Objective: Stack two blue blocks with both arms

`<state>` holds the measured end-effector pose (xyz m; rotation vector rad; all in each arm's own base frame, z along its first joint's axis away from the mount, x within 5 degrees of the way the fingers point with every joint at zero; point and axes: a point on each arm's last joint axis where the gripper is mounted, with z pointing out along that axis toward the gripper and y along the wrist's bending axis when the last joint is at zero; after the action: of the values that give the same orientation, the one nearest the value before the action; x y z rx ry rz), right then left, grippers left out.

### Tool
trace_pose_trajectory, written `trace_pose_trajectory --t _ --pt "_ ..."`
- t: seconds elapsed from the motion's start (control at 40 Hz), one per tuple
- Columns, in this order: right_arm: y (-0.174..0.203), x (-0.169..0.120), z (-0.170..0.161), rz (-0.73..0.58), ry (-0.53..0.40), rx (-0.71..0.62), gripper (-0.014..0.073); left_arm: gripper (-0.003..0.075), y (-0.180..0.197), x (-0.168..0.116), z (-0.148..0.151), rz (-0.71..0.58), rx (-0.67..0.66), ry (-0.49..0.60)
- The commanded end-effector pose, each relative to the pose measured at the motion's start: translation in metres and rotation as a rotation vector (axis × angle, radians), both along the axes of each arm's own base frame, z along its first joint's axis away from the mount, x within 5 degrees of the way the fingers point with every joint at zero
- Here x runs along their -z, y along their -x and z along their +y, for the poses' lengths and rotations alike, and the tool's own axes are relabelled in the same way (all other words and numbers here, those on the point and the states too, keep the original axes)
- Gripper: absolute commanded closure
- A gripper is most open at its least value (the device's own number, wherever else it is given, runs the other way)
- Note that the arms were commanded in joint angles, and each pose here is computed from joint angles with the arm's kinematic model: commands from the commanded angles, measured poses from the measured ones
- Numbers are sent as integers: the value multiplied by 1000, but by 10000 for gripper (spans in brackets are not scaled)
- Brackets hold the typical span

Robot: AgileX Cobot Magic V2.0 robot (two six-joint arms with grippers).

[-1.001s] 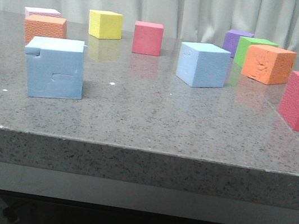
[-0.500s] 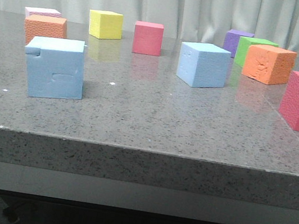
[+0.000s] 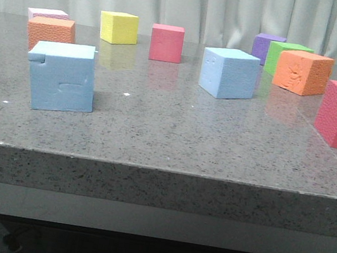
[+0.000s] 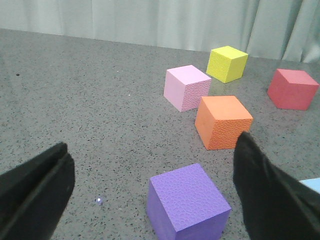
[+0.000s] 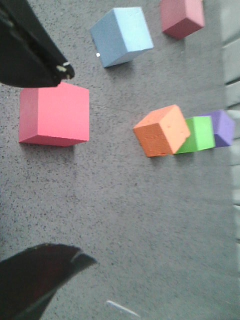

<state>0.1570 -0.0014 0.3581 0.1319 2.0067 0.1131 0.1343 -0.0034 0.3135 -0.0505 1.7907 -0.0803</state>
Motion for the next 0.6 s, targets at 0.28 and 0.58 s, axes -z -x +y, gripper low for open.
trace_pose_trajectory --t 0.28,0.58 --pt "-113 -31 8 162 32 -82 -45 92 -2 -20 0 -117 -5 7" --pt "-183 -32 67 264 76 -283 -45 92 -2 -20 0 -117 -5 7"
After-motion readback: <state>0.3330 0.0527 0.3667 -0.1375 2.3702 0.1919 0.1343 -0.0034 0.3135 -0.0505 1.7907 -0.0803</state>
